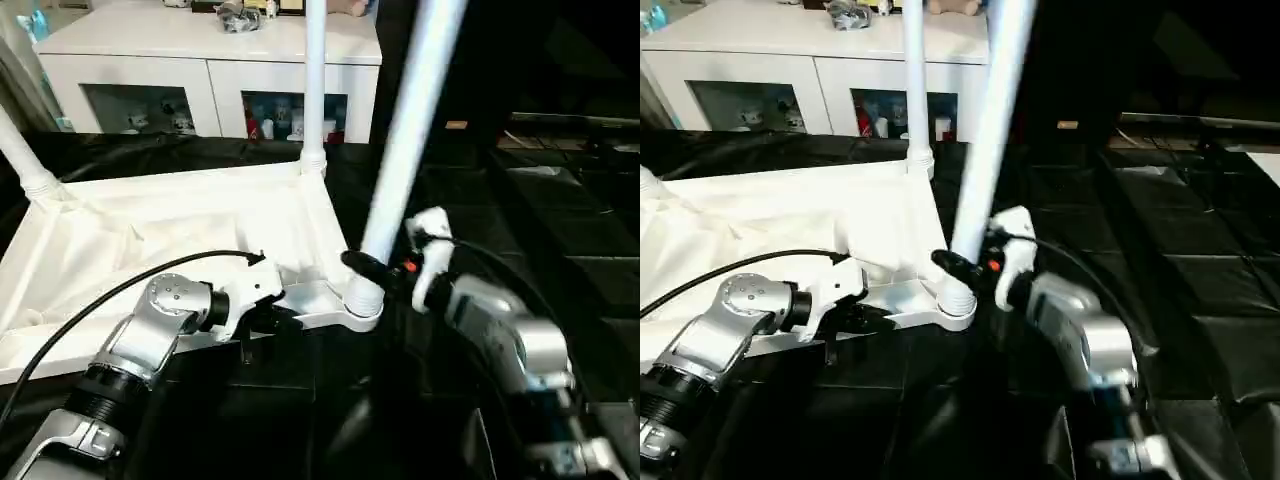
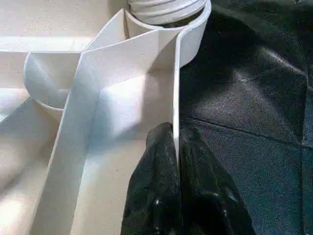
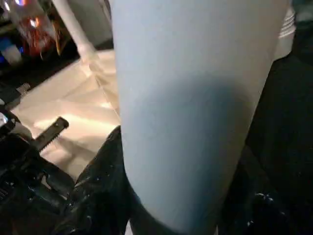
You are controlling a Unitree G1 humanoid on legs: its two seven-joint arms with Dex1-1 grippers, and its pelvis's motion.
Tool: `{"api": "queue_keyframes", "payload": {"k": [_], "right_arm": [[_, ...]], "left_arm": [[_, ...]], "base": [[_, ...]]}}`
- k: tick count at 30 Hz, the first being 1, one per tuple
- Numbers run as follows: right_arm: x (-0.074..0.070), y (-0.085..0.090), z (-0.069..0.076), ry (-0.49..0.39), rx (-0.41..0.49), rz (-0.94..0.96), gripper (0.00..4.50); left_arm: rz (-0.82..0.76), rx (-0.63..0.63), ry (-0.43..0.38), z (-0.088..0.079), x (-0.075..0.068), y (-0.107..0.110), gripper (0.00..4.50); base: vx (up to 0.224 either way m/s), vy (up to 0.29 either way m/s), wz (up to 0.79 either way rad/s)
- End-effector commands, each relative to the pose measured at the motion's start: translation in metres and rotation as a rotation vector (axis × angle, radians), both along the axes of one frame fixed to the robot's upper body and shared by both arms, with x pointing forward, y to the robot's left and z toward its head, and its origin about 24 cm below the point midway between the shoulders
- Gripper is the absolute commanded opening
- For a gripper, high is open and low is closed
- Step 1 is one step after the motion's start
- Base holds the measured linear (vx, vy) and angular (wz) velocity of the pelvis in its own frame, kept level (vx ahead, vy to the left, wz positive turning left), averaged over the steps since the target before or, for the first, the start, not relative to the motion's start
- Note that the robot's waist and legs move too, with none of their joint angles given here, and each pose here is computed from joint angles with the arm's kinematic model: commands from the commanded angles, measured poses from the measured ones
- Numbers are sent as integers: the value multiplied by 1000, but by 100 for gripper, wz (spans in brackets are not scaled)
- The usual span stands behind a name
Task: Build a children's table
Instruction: Insert table leg to table base
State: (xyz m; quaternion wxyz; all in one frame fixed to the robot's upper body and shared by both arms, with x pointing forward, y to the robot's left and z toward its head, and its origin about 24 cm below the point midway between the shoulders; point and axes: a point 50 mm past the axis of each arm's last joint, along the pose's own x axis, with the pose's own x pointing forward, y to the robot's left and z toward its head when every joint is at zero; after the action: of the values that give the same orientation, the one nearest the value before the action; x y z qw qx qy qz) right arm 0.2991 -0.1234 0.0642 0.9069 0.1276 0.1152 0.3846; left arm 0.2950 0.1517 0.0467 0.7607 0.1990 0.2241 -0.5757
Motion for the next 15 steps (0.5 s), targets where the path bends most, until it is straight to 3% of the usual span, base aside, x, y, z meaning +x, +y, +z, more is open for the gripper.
{"api": "queue_keyframes", "payload": {"k": [1,8,15], "right_arm": [[-8,-8,-20,57,-43,-29,185],[-16,-11,-30,-8,-46,-117,185],[-21,3,-25,-110,-162,-41,185]], "left_arm": [[50,-9,13,-6,0,2,0],[48,-10,11,-6,1,1,0],[46,-1,7,-6,2,3,0]], "base": [[0,0,0],[0,0,0],[0,0,0]]}}
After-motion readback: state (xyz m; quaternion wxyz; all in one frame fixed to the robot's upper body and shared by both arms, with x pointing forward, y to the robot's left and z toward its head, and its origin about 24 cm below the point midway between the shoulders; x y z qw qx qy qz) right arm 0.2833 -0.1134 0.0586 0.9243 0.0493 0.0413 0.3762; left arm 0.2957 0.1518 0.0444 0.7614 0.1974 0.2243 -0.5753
